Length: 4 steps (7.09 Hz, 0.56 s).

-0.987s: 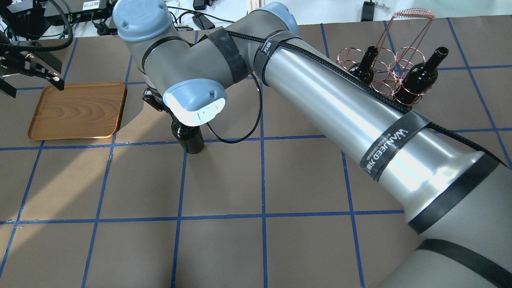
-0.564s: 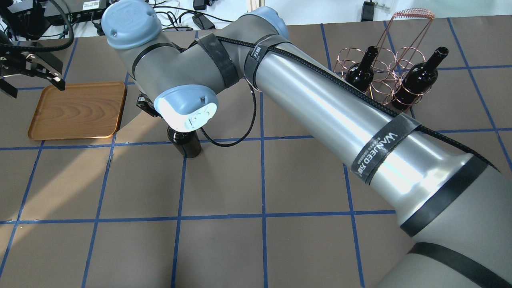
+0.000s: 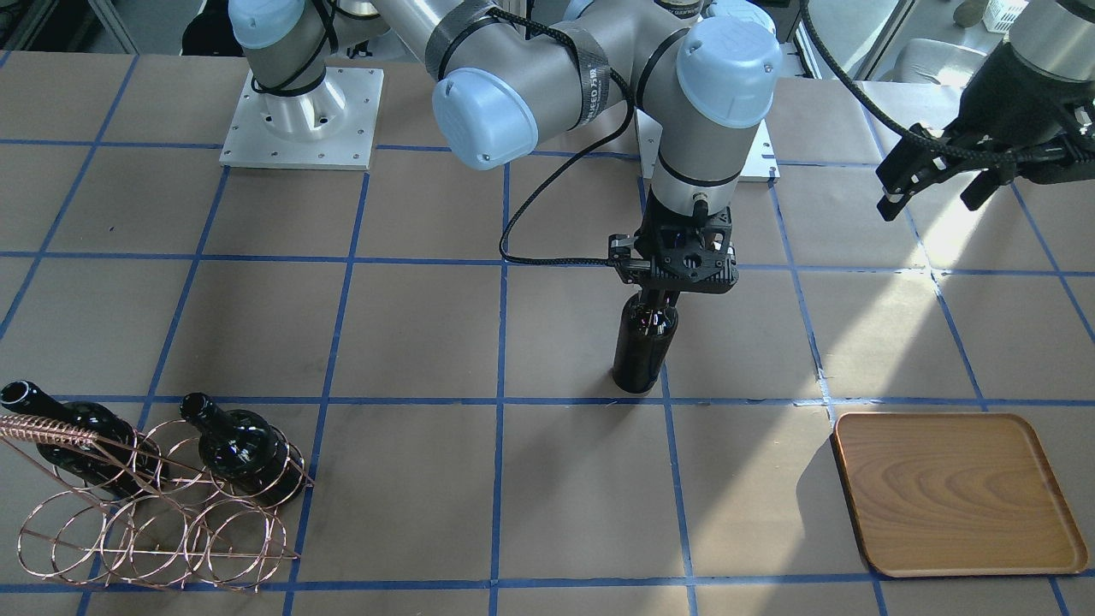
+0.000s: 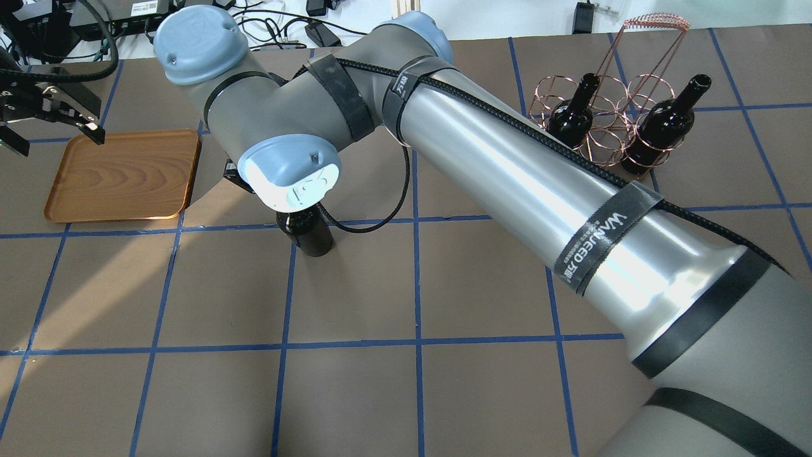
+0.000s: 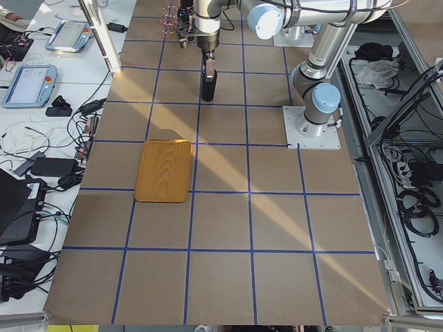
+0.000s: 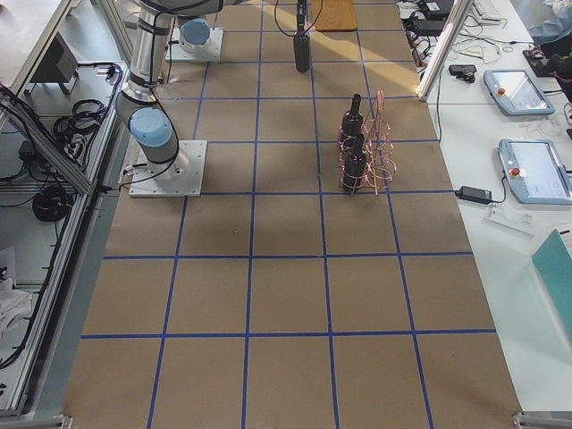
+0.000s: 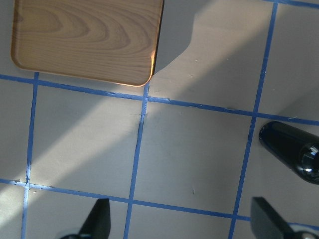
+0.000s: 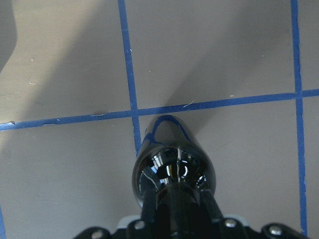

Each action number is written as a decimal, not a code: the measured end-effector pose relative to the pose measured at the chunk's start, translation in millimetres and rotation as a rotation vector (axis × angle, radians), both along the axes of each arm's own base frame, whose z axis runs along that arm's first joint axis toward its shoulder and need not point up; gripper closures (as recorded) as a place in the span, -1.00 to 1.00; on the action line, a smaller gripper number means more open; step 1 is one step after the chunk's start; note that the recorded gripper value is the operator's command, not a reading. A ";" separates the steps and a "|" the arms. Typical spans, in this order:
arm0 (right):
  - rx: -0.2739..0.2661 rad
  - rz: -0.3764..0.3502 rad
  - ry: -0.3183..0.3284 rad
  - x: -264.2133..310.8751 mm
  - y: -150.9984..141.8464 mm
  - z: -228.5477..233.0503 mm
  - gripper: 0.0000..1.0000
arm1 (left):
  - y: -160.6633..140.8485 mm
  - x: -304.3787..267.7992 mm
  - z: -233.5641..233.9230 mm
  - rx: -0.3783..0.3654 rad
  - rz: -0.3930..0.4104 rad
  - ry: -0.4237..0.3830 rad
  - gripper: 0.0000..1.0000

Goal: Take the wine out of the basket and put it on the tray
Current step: 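Lower the bottle upright onto the table beside the tray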

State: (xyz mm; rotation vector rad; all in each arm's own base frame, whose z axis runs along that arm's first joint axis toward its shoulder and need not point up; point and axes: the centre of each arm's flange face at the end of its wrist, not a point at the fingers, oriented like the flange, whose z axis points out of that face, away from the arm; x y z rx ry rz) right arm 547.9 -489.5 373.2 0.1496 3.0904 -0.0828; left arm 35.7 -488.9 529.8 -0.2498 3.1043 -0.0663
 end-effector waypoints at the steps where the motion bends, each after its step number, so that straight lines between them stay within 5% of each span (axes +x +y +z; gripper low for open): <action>1: -0.001 0.000 -0.002 0.4 -0.3 0.4 0.60 | 0.3 0.0 -0.1 0.002 0.000 0.000 -1.00; 3: -0.002 -0.001 -0.007 1.1 -0.7 0.6 0.56 | 2.7 -1.7 -0.1 0.013 -0.001 0.002 -1.00; 4: -0.002 -0.001 -0.008 1.3 -0.8 0.3 0.31 | 3.7 -2.7 -1.5 0.025 -0.002 0.005 -1.00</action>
